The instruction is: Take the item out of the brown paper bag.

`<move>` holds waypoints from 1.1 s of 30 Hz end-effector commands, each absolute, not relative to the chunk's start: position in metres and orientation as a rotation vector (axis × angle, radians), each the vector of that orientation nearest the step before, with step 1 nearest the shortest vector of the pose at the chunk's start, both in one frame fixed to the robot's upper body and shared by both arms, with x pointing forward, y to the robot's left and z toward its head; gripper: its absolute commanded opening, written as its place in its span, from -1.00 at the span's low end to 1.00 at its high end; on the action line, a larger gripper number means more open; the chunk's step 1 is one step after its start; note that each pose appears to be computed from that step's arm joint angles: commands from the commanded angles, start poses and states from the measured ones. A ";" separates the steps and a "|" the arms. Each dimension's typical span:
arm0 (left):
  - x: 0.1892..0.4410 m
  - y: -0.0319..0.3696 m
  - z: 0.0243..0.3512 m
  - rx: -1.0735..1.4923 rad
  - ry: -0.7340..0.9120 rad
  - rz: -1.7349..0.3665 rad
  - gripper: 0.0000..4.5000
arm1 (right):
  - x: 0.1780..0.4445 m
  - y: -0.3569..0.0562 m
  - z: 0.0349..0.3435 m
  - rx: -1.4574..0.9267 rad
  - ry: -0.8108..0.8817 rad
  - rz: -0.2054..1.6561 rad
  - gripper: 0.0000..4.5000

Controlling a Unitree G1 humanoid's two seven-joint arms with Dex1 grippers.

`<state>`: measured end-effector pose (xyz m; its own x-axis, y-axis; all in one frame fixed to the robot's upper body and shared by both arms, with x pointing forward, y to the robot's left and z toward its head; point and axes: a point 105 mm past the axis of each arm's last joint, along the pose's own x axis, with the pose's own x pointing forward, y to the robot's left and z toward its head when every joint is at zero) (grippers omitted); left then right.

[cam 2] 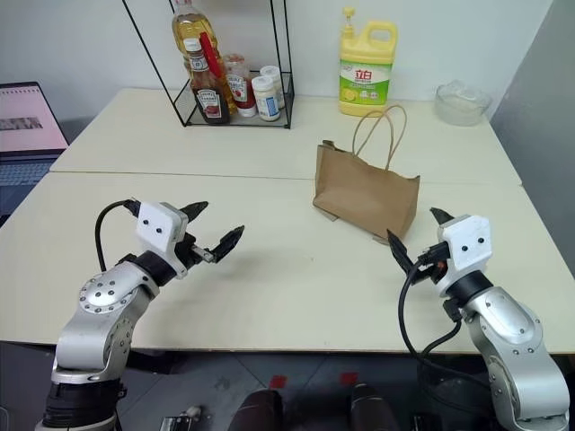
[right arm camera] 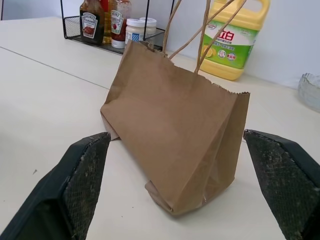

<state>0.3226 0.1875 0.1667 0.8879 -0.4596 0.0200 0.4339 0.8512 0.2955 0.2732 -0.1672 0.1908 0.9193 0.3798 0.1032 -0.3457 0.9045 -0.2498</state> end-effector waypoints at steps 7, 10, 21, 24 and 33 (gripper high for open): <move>0.319 0.187 0.181 0.310 -0.144 -0.485 0.99 | 0.269 -0.164 0.201 -0.258 -0.201 0.383 1.00; 0.319 0.186 0.182 0.309 -0.147 -0.486 0.99 | 0.269 -0.164 0.200 -0.258 -0.199 0.386 1.00; 0.319 0.182 0.204 0.214 -0.195 -0.571 0.99 | 0.266 -0.165 0.193 -0.261 -0.187 0.401 1.00; 0.315 0.175 0.213 0.201 -0.229 -0.630 0.99 | 0.265 -0.163 0.193 -0.259 -0.187 0.412 1.00; 0.311 0.160 0.226 0.208 -0.216 -0.797 0.99 | 0.266 -0.154 0.213 -0.251 -0.182 0.456 1.00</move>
